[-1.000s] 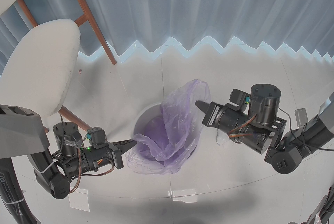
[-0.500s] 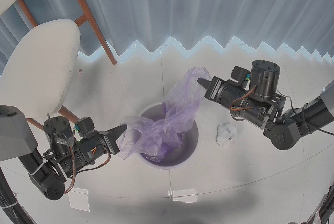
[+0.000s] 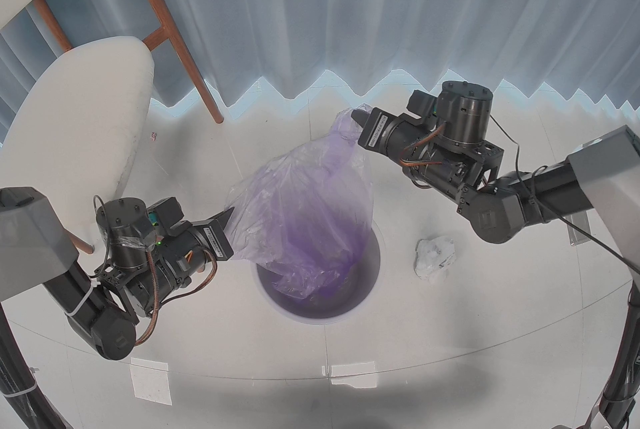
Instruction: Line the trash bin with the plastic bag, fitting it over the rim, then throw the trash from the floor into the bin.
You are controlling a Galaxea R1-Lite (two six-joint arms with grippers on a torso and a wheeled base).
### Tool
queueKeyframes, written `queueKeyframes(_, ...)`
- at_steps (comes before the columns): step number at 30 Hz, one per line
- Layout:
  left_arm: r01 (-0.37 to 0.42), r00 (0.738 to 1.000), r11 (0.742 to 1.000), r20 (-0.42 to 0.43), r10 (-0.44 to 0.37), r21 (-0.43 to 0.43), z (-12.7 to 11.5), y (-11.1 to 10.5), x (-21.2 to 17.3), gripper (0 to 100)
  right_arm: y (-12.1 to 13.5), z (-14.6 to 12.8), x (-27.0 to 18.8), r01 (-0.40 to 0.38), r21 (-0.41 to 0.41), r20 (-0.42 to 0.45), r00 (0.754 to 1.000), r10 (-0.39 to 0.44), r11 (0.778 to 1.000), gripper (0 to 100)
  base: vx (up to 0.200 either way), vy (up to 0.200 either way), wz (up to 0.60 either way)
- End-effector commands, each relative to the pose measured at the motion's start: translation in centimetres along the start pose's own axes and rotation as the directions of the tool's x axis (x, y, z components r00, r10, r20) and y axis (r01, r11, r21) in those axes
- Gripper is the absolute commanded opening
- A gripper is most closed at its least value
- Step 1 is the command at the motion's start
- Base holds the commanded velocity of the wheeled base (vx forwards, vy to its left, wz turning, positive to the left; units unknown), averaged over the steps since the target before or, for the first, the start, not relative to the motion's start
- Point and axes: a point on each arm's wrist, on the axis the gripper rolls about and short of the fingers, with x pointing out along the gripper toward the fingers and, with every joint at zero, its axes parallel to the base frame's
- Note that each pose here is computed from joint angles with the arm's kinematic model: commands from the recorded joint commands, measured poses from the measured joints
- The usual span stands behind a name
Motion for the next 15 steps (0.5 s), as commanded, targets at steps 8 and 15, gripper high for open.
queueKeyframes(8, -0.135, 0.99, 0.991, -0.053, 0.134, -0.006, -2.3, 2.1, 1.0, 0, -3.6, -3.3, 2.1, 0.033, -0.017, -0.078, 0.996, -0.034, 0.999, 0, 0.0, 0.0, 0.0)
queueKeyframes(15, -0.173, 0.984, 0.985, -0.045, 0.172, -0.009, -2.4, 2.3, 1.1, 0, -4.9, -3.2, -3.2, -0.092, 0.015, -0.216, 0.972, 0.093, 0.996, 0, 0.0, 0.0, 0.0)
